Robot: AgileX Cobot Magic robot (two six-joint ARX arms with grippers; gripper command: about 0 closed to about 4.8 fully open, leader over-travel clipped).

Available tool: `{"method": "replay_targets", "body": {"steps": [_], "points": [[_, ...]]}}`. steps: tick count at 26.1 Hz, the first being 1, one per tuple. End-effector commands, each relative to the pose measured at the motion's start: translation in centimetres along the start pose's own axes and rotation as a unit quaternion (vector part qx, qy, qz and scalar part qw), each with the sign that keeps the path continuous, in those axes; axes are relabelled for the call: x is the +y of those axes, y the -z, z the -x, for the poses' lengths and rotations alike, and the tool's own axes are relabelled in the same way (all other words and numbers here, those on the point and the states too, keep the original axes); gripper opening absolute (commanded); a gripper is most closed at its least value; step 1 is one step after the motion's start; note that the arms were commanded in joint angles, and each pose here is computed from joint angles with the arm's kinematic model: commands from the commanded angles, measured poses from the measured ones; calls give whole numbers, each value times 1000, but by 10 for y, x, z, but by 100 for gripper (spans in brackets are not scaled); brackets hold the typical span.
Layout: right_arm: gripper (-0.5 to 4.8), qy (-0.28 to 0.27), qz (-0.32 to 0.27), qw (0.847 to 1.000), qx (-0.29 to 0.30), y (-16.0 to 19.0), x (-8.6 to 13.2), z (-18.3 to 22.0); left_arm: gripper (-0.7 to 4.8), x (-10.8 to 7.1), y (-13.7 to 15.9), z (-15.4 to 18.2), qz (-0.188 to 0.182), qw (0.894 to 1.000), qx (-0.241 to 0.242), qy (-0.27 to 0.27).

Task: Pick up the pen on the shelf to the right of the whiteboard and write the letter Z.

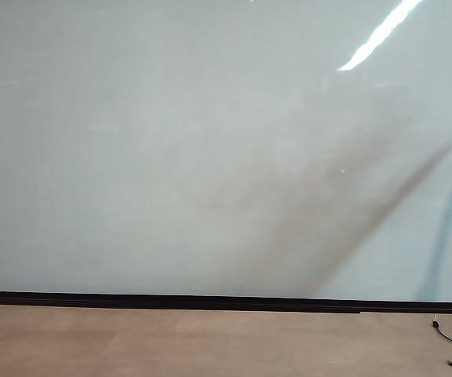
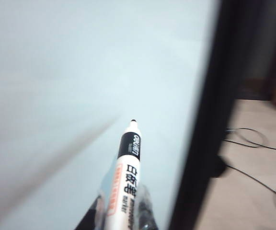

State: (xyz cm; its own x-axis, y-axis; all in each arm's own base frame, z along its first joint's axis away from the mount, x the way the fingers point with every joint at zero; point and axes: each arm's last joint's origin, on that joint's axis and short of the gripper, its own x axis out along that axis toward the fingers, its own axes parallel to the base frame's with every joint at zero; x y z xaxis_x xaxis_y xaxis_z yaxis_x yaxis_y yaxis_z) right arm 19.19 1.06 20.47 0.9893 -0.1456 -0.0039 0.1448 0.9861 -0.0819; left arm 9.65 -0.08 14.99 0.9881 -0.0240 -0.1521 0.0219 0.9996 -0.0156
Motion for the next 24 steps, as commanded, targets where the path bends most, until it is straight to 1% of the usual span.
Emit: {"method": "replay_targets", "body": {"steps": [1, 2, 6, 9, 12, 15, 19, 21, 24], "points": [[-4, -72, 1, 997, -13, -8, 29, 12, -4, 0, -1, 0, -2, 1000, -4, 0], [-4, -118, -1, 993, -19, -13, 45, 17, -4, 0, -1, 0, -2, 1000, -4, 0], [-4, -190, 0, 981, -25, -23, 69, 18, -5, 0, -1, 0, -2, 1000, -4, 0], [-4, -242, 2, 970, -23, -30, 84, 8, -5, 0, -1, 0, -2, 1000, -4, 0], [-4, -308, -5, 951, -40, -44, 102, -12, -5, 0, -1, 0, -2, 1000, -4, 0], [-5, -346, -8, 937, -53, -55, 117, -24, -4, 0, -1, 0, -2, 1000, -4, 0], [-5, -362, -11, 930, -64, -68, 135, -32, -5, 0, -1, 0, -2, 1000, -4, 0], [-5, -383, -15, 921, -76, -80, 152, -39, -4, 0, -1, 0, -2, 1000, -4, 0], [-5, -398, -17, 913, -85, -89, 164, -42, -5, 0, -1, 0, -2, 1000, -4, 0]]}}
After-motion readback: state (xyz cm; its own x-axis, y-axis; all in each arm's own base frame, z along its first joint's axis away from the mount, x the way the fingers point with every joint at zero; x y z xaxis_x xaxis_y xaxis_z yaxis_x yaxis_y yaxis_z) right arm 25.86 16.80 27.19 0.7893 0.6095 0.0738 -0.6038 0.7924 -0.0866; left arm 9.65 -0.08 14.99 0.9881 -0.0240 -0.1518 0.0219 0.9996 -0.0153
